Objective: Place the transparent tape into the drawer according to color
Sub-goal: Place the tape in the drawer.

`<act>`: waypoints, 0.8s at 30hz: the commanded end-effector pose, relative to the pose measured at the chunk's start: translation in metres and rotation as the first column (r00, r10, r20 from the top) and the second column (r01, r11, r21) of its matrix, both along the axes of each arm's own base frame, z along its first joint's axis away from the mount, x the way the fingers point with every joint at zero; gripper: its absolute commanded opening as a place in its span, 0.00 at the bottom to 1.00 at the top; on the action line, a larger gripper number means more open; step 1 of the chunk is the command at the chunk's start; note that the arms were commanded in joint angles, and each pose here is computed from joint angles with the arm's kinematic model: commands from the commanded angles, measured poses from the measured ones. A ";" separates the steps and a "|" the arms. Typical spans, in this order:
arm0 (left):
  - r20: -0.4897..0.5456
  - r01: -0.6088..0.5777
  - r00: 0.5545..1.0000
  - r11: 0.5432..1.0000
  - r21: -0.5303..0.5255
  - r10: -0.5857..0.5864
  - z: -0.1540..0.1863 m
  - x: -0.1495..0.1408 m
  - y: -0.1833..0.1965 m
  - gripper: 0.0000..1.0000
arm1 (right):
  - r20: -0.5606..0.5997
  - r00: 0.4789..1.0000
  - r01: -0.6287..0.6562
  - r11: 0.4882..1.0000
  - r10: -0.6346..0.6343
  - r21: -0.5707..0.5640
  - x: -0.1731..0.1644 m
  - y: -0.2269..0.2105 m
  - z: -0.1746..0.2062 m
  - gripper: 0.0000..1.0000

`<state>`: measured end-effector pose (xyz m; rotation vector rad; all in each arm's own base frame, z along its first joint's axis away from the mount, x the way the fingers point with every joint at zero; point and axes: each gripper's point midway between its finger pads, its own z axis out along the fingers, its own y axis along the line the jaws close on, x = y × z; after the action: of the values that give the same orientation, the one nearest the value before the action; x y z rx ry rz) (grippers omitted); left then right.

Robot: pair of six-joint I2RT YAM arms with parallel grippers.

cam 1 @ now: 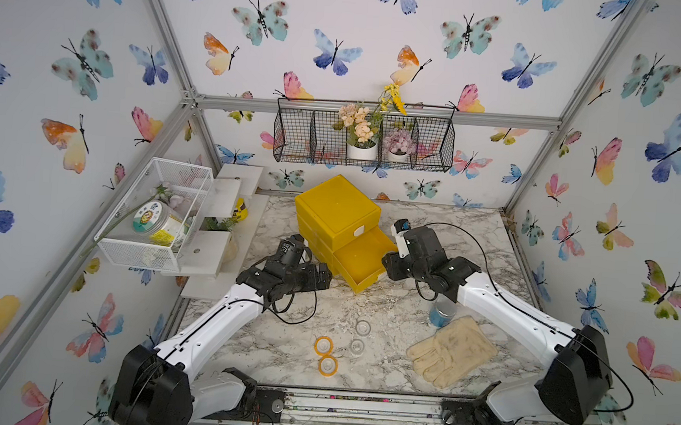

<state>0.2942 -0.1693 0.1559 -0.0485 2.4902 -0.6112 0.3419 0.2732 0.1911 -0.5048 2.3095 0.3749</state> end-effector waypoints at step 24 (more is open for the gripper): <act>-0.065 0.184 0.982 0.978 0.093 -0.179 -0.035 -0.042 -0.040 1.00 | 0.023 1.000 0.009 0.989 -0.006 -0.149 0.060 0.020 -0.027 0.60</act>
<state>0.2573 -0.2108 0.1310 0.1769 2.5716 -0.6266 0.3967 0.2955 0.1543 -0.5792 2.3449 0.2078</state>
